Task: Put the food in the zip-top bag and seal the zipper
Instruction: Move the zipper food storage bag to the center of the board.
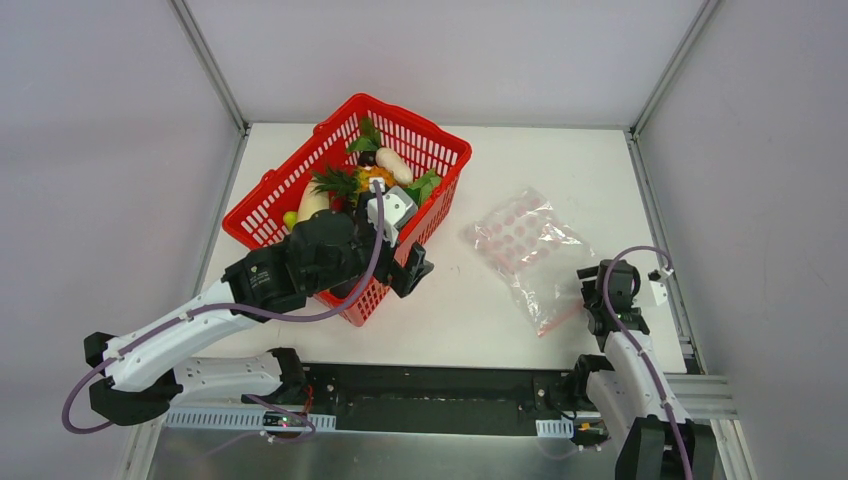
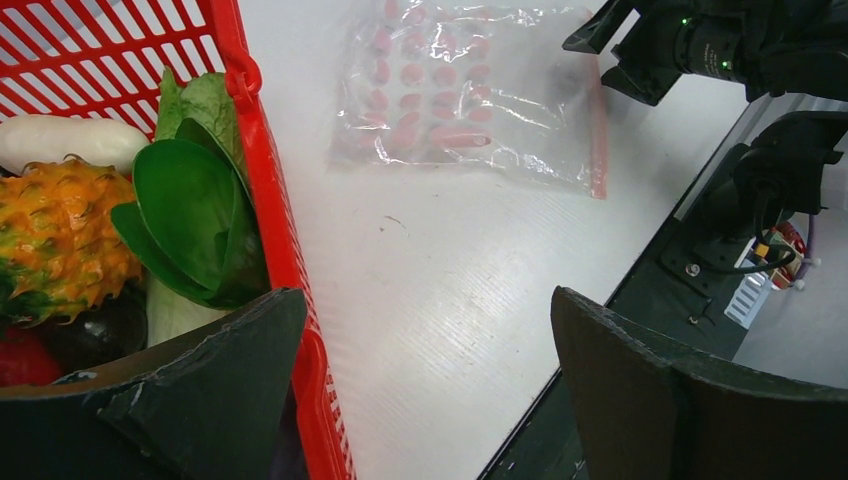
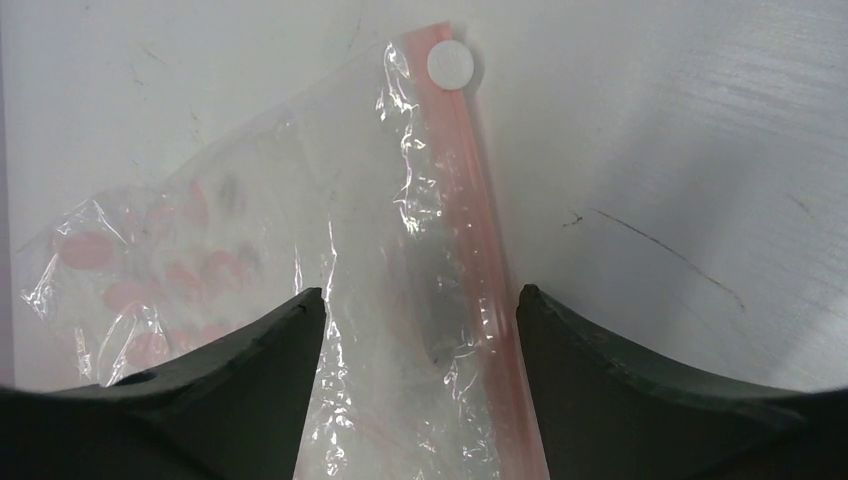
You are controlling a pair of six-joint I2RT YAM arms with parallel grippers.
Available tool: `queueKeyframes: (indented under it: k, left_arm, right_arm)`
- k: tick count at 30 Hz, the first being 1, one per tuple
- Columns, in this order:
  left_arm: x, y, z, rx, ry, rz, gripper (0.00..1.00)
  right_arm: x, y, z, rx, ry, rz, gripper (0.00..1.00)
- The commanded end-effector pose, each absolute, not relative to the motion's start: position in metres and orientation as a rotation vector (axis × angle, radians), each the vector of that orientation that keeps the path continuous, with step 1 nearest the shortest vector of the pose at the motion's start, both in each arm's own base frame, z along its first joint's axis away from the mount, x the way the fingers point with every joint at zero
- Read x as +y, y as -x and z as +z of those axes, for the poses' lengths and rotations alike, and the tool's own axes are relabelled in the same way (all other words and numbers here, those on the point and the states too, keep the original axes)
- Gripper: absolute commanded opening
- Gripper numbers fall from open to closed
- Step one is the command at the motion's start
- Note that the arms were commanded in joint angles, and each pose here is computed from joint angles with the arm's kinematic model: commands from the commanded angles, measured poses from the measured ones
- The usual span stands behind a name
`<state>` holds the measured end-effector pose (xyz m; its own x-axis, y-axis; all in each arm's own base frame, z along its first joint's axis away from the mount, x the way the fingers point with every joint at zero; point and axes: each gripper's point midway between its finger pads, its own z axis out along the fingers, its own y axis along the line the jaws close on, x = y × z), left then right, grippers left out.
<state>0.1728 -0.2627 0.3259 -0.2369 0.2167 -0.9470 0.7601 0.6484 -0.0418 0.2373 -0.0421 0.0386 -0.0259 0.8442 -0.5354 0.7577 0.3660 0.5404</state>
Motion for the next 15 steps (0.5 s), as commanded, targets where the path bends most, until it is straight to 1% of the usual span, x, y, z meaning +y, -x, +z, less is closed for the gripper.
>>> queueKeyframes:
  k: [1, 7, 15]
  left_arm:
    - [-0.262, -0.177, 0.334, 1.744, -0.750, -0.608, 0.98]
    - [-0.260, -0.178, 0.332, 1.751, -0.741, -0.597, 0.98]
    - [-0.263, -0.180, 0.332, 1.749, -0.739, -0.601, 0.99]
  right_arm:
    - [-0.038, -0.241, 0.033, 1.778, -1.447, 0.198, 0.73]
    - [-0.034, -0.243, 0.027, 1.794, -1.458, 0.230, 0.70]
    - [-0.029, -0.245, 0.017, 1.833, -1.460, 0.264, 0.69]
